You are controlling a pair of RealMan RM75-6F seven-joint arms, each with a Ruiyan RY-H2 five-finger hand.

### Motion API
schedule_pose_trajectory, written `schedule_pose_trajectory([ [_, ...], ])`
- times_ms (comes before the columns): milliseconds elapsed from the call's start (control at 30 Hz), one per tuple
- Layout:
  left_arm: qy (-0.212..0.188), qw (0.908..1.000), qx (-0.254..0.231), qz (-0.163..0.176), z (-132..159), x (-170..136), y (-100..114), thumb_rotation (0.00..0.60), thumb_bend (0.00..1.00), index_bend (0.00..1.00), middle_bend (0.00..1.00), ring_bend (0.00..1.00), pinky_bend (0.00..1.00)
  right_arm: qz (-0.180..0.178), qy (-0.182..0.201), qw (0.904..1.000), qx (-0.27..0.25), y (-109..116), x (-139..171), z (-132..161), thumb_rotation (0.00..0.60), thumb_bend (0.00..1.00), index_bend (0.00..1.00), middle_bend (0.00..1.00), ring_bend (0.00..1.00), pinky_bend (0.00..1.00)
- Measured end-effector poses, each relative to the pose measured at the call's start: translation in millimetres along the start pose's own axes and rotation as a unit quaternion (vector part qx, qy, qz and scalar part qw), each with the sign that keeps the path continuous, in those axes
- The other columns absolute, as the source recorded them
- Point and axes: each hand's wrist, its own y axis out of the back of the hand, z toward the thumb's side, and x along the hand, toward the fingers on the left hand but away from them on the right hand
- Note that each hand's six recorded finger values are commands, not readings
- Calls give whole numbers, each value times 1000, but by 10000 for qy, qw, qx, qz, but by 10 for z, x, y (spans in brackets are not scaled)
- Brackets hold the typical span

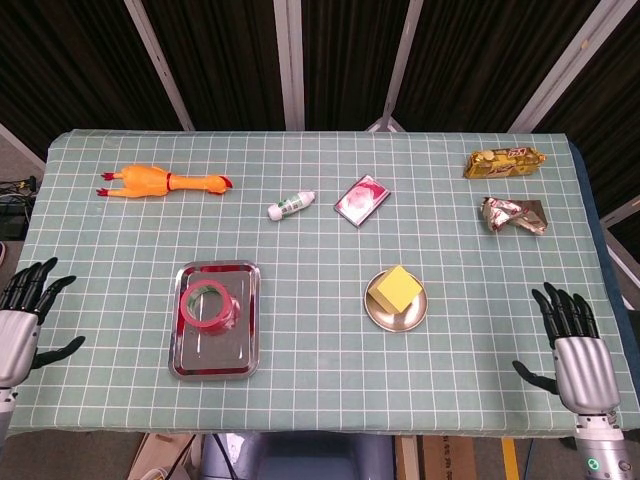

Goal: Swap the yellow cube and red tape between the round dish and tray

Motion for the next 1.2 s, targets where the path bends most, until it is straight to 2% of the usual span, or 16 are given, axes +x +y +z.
schedule_pose_trajectory([
  [133, 64, 10000, 17, 10, -10, -21, 27, 600, 119, 187, 0, 0, 78, 231, 172, 9995, -140, -97, -54, 77, 600, 2, 29, 0, 0, 0],
  [300, 72, 10000, 37, 13, 0, -48, 33, 600, 119, 186, 0, 0, 78, 462, 378, 9975, -391, -154, -268, 256, 600, 1, 29, 0, 0, 0],
  [400, 110, 9999, 85, -9, -4, -41, 18, 600, 119, 186, 0, 0, 78, 510, 633, 9954, -514, -113, -469, 492, 600, 1, 29, 0, 0, 0],
  [533, 115, 9998, 127, -28, 1, -37, 4, 600, 119, 186, 0, 0, 78, 639, 1092, 9911, -421, -99, -736, 852, 600, 2, 29, 0, 0, 0],
  [667, 168, 9998, 113, -10, -21, -42, 21, 600, 119, 186, 0, 0, 80, 1058, 1402, 9833, -473, -239, -1020, 1190, 600, 2, 29, 0, 0, 0],
  [800, 221, 9997, 140, 32, -40, -49, 40, 600, 118, 186, 0, 0, 80, 1313, 1567, 9778, -449, -398, -1205, 1450, 600, 2, 29, 0, 0, 0],
  [967, 239, 9996, 161, 42, -38, -57, 42, 600, 119, 186, 0, 0, 80, 1383, 1642, 9764, -228, -556, -1354, 1555, 600, 2, 29, 0, 0, 0],
  [1200, 322, 9992, 213, 99, -66, -65, 63, 600, 118, 186, 0, 0, 80, 1432, 1633, 9761, 98, -742, -1465, 1519, 600, 1, 29, 0, 0, 0],
])
